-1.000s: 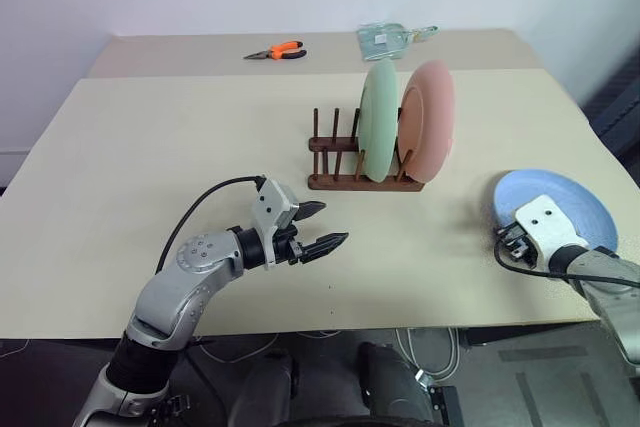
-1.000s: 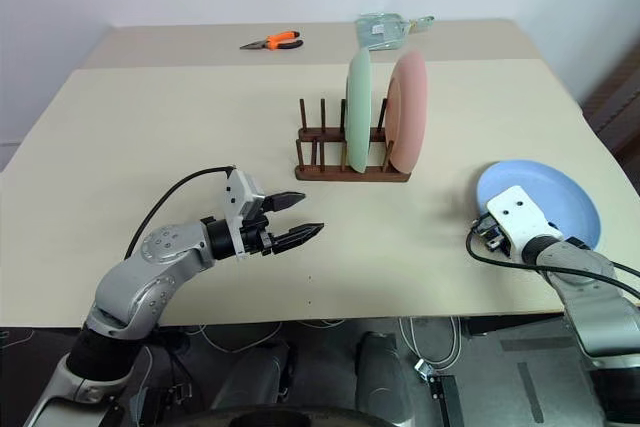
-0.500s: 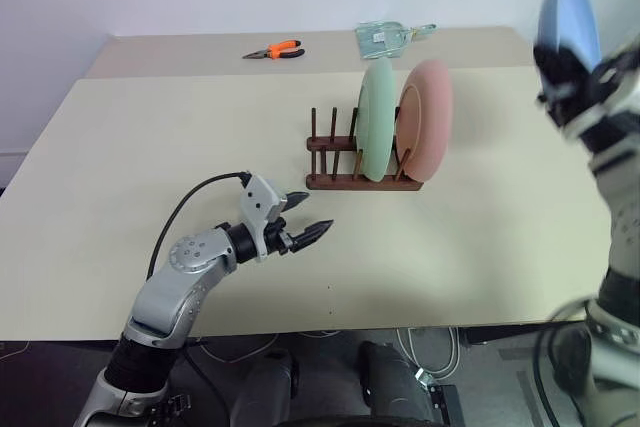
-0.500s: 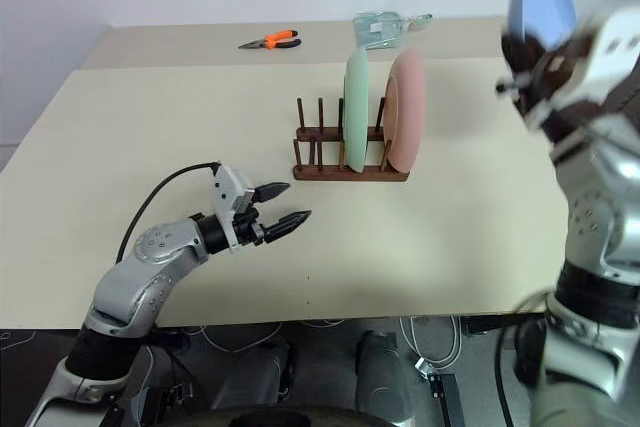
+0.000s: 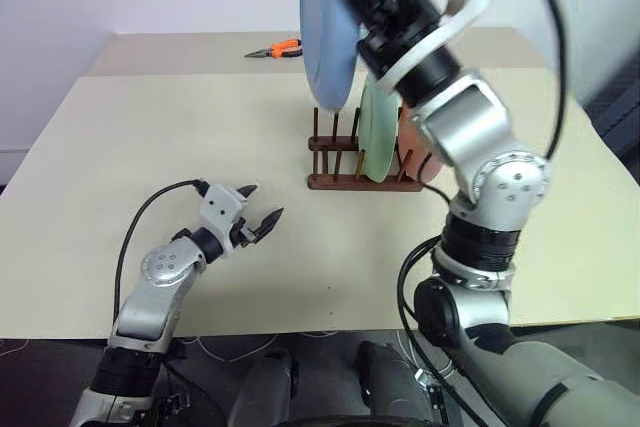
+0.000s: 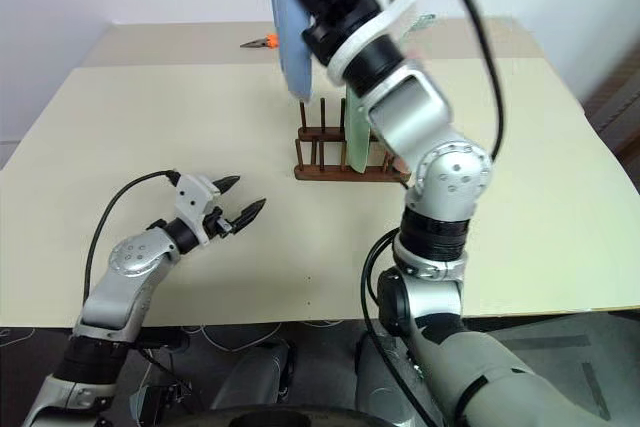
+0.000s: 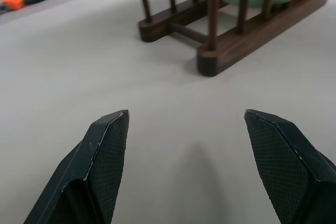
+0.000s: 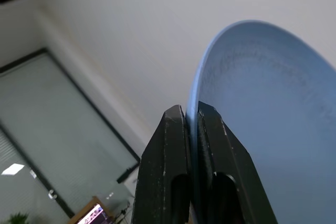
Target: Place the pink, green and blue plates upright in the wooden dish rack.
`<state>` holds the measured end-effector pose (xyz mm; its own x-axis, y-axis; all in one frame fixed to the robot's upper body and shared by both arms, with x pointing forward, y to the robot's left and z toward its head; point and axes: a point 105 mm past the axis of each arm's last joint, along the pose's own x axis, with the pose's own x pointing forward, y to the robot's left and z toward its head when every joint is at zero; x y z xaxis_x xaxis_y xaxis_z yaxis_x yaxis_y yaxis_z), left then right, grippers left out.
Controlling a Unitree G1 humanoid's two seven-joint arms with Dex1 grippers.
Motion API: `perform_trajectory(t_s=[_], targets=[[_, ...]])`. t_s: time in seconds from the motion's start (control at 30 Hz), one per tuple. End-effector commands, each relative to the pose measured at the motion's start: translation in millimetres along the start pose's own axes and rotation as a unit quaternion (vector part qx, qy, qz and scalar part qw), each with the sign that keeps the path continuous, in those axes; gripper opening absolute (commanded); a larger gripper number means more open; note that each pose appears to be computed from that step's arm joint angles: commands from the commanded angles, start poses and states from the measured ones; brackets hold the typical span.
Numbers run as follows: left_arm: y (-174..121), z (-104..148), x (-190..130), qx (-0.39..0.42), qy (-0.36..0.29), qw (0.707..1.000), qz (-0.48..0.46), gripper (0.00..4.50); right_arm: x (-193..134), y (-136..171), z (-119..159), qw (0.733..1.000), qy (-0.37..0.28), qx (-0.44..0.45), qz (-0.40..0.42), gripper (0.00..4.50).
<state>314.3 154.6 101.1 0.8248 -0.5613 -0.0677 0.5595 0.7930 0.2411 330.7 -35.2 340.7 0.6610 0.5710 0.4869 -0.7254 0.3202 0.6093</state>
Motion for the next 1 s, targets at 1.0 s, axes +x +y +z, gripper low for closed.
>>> perform_trajectory(t_s=[1.0], targets=[[-9,12,-1,-0.004,-0.025,1.000,-0.006,3.61,9,-28,-1,0.995,-0.021,0.016,-0.096,0.07]])
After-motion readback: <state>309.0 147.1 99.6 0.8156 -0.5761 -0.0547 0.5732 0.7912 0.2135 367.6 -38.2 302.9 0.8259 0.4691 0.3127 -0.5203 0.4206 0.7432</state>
